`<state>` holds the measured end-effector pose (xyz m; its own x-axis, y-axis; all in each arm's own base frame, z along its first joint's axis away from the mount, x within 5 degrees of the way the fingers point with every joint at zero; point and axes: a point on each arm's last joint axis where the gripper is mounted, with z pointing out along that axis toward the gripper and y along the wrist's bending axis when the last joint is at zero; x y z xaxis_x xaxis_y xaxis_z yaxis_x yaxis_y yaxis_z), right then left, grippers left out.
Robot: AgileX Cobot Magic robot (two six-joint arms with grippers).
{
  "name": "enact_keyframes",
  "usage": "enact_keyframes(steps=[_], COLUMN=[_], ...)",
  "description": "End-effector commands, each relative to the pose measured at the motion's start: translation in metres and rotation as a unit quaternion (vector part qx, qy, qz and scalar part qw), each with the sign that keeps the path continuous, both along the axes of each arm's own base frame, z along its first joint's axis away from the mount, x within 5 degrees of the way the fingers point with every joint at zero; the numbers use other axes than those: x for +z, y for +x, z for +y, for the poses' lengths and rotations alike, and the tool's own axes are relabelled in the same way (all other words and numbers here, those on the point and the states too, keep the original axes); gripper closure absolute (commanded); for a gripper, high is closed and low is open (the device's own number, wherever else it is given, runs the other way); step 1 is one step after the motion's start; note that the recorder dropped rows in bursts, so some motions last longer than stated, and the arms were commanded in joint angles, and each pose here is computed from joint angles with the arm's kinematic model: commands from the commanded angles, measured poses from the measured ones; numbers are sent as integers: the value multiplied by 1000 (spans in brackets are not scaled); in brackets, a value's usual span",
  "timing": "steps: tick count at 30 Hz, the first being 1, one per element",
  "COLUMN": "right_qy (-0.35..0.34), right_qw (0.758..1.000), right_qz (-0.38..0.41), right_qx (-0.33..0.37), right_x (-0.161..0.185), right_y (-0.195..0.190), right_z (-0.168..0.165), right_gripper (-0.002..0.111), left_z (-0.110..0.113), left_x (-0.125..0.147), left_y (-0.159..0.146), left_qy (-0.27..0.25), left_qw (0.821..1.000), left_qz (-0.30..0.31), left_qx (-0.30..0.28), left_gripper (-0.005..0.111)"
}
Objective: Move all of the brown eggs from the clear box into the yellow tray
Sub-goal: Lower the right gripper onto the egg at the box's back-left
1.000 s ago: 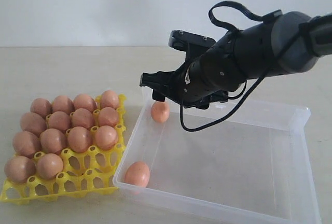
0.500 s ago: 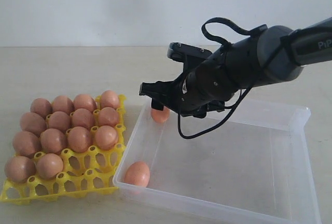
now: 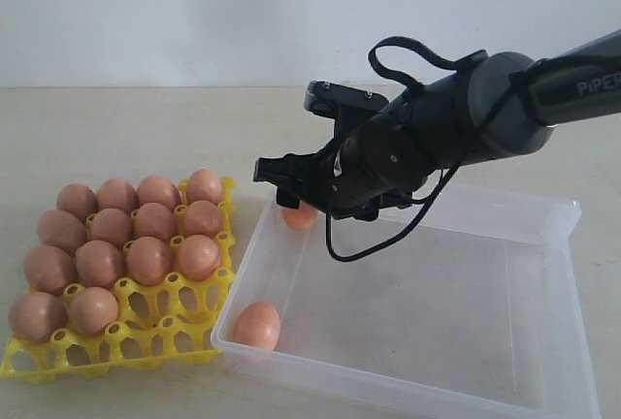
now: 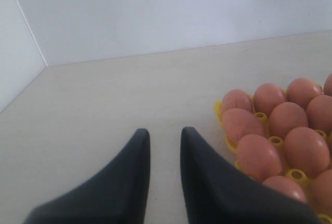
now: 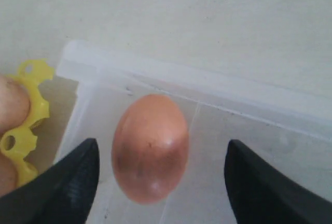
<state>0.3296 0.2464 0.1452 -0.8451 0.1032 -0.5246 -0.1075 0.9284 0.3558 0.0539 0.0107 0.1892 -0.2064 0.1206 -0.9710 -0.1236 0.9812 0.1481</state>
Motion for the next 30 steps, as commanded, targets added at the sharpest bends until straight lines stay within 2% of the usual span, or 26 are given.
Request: enact_keyframes(steps=[1, 30], right_qy=[-12, -3], right_qw=[1000, 999], right_qz=[9, -19], right_qx=[4, 29], right_x=[-7, -13], right_y=[0, 4], right_z=[0, 5], right_gripper=[43, 43], left_z=[0, 0], left_x=[-1, -1], left_y=[0, 0], left_qy=[-2, -2], left_qw=[1000, 1000], left_qz=[0, 0], left_qx=[1, 1], left_gripper=[85, 85])
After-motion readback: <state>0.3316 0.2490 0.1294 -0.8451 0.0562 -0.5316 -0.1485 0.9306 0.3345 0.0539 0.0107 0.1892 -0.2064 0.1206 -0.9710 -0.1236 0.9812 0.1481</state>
